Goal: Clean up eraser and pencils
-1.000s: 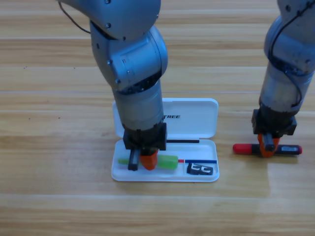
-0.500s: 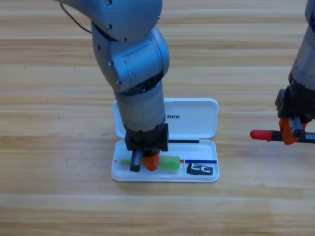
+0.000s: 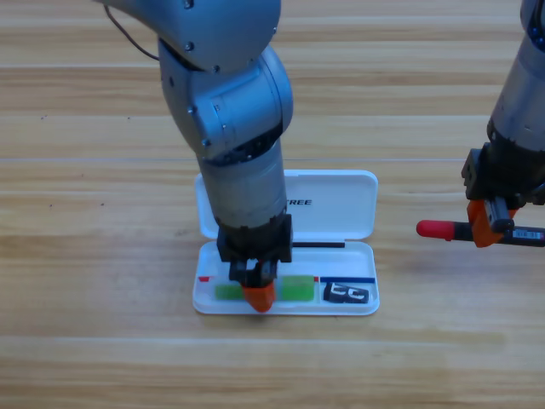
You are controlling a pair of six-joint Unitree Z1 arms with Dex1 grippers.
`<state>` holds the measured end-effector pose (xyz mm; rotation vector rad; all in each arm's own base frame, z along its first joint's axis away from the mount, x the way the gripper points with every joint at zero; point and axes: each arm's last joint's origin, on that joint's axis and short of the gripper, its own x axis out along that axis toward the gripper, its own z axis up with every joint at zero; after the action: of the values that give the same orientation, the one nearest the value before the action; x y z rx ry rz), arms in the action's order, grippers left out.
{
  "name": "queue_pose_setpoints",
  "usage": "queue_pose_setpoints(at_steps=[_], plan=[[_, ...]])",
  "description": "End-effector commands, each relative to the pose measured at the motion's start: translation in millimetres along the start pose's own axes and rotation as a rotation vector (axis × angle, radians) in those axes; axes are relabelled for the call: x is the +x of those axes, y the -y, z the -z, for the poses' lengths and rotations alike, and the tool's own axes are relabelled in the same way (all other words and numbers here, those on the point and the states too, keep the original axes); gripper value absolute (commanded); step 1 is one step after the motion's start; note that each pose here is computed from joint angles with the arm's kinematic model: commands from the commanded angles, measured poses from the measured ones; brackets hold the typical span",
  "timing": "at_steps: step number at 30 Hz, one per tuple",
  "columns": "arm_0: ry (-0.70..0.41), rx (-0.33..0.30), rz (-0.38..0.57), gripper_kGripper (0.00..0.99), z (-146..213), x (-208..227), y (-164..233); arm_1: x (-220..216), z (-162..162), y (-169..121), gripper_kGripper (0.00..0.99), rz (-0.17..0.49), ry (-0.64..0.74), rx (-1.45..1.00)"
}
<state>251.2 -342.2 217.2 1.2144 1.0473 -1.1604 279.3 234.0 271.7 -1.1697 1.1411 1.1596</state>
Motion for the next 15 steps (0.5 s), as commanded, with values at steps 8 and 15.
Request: queue_pose_setpoints(at_steps=[8,15], plan=[[-0.011,0.001,0.020,0.990,2,-9,13,18,-44,-13,0.000,-0.057,-0.018,-0.048],[0.071,-0.048,-0.074,0.990,50,-96,21,24,-75,-20,0.000,-0.064,-0.025,-0.074]])
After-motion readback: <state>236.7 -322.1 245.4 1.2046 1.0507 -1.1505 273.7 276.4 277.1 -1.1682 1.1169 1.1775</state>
